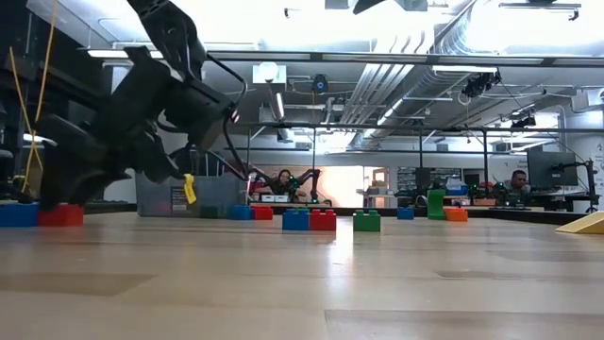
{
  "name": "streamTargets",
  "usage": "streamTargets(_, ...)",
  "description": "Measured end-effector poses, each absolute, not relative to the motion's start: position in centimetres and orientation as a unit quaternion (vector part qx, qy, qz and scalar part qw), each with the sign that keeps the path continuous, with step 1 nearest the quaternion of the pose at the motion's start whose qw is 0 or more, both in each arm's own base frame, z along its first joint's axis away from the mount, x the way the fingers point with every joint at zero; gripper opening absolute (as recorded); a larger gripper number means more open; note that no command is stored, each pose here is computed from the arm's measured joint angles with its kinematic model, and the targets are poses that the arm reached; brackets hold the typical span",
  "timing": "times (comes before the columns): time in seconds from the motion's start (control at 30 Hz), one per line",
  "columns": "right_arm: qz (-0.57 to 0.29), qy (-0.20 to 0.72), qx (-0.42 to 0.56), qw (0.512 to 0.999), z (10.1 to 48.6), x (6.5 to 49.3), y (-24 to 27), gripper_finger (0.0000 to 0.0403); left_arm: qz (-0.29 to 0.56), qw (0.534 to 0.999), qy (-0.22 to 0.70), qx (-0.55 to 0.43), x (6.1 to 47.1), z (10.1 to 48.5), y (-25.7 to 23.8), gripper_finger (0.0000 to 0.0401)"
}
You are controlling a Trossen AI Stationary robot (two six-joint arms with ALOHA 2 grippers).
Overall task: Sort blocks by size
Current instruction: Put the right red game piece into the black bin
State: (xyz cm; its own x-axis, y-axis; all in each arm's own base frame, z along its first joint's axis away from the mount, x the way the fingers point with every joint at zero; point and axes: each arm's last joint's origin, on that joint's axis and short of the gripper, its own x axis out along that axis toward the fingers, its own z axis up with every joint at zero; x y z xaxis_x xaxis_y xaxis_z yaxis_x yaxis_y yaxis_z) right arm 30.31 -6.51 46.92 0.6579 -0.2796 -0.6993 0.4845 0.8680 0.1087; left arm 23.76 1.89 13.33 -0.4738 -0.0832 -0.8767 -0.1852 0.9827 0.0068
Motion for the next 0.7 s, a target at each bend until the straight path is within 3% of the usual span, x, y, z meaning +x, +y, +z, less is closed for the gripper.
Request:
streamTargets(0.5,-0.213,0.355,0.145,0.899,46.9,30.3,-6.5,0.0371,0.042,0.502,0.859,-0.092,23.1,12.5,1.7,0.0284)
streamTargets(0.7,-0.213,0.355,0.145,0.899,46.9,30.3,-6.5,0.0371,0.052,0.522,0.846,-0.097,23.2,11.9,1.7,0.0280)
